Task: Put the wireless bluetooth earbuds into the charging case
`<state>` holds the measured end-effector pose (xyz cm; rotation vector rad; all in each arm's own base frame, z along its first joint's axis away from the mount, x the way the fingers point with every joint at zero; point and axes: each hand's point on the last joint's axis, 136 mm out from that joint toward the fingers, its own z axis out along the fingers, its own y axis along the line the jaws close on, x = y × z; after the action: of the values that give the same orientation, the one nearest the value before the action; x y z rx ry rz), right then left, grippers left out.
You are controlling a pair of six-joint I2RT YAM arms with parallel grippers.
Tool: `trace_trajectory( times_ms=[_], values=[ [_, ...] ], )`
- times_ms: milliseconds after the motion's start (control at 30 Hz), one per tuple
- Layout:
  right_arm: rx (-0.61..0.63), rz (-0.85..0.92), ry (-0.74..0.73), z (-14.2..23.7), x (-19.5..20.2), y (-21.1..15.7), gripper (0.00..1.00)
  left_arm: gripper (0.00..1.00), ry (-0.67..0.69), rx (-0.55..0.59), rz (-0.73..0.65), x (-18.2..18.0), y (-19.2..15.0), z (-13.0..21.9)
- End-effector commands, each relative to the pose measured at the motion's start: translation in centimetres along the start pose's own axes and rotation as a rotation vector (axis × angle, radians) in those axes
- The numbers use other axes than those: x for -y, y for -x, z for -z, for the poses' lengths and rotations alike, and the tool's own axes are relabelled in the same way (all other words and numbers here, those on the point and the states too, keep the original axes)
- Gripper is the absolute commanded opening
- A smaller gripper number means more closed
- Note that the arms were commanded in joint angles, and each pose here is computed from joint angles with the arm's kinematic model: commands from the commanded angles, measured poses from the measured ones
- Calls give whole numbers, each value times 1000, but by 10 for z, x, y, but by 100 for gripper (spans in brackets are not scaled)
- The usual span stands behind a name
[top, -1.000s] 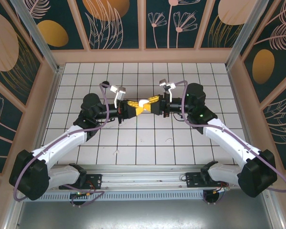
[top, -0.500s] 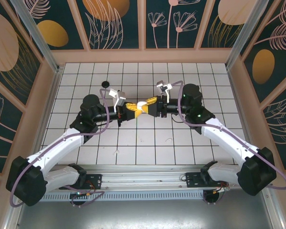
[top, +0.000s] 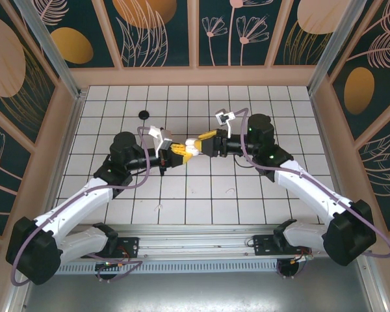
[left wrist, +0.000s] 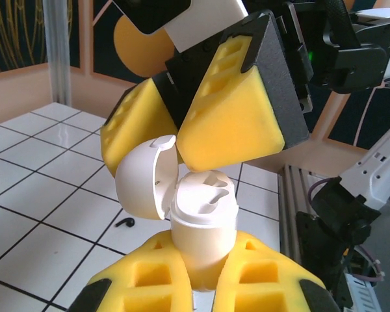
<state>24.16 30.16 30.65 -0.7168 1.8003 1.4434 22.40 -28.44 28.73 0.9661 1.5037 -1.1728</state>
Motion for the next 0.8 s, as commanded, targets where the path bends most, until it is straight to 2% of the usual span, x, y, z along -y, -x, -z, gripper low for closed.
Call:
trace_trajectory(
  times_ms=[0,267,433,533,767],
  values=[
    [34,11,-28,7,-5,15,52,0,53,13,-30,-3,1,4],
    [97,-9,-133,26,-2,21,57,0,158,-16,12,-19,-11,10],
    [103,-136,-311,32,32,13,59,0,290,-53,8,-32,-19,24],
    [95,-238,-418,34,58,-1,59,0,382,-53,-7,-37,-18,39],
    [-7,-552,-511,13,92,-58,51,0,613,-32,-27,-44,-15,86]
  ],
)
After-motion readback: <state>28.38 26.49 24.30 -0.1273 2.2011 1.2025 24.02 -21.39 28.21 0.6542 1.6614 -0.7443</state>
